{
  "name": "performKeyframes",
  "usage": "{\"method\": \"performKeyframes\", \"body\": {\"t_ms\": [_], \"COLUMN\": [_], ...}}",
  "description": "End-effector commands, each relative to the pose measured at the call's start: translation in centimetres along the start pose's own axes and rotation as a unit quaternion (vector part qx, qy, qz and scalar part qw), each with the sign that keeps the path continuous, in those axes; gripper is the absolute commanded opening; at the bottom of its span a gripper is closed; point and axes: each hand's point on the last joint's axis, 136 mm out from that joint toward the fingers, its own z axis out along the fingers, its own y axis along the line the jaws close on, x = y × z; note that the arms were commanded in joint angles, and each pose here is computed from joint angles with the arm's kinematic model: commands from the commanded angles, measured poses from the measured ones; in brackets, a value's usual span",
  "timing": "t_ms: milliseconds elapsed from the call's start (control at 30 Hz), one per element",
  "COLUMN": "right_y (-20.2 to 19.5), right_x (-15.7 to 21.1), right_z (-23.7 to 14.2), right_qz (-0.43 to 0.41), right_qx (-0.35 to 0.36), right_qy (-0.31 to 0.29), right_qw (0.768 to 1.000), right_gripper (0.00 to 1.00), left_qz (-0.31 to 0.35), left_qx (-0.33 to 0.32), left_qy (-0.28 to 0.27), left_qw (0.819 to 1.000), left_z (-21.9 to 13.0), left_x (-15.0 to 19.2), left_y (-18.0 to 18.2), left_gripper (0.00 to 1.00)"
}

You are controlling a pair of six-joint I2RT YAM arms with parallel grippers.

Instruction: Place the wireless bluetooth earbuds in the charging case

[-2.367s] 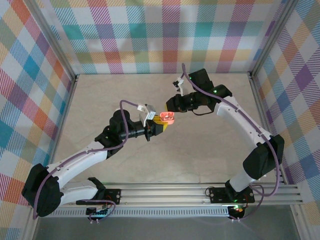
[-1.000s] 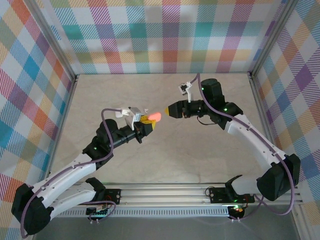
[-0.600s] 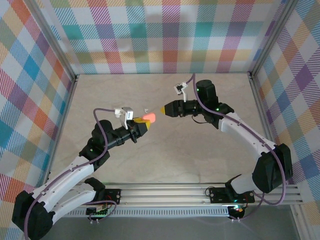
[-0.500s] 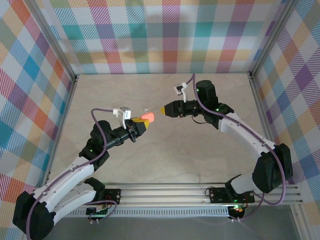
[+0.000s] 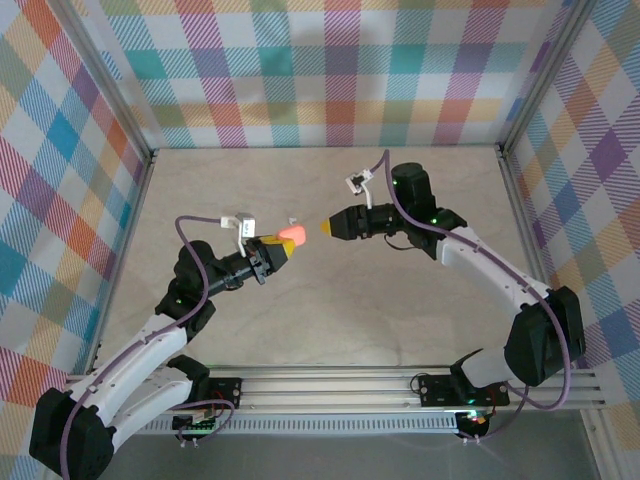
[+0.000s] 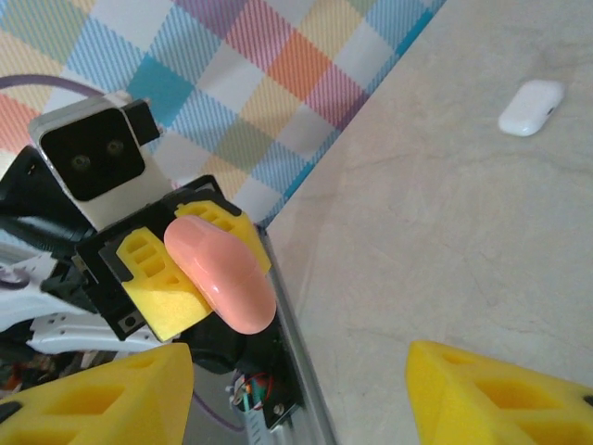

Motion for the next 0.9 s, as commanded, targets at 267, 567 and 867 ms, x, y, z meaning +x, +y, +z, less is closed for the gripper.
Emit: {"method": "performKeyframes", "body": {"t_ms": [267, 567, 867], "right_y": [3.2, 3.9, 5.1], "right_x": [1.1, 1.7, 1.3], "right_z": [2.3, 3.6, 3.4], "right_qz": [-0.059, -0.081, -0.102], "right_qx": [-0.090, -0.106, -0.137], "right_qy": [0.021, 0.028, 0.019], "right_qw": [0.994, 0.991, 0.985], "right_gripper": [0.64, 0.54, 0.23], "left_qz": [0.013, 0.016, 0.002], "left_qx": [0.059, 0.072, 0.090], "left_qy": [-0.008, -0.015, 0.005], "left_qw": [0.998, 0.997, 0.996], "left_z": [1.1, 1.0, 1.3], "left_x": [-2.1, -2.9, -2.3], "left_y": [-1.9, -2.8, -3.0], "left_gripper": [0.00, 0.00, 0.00]}}
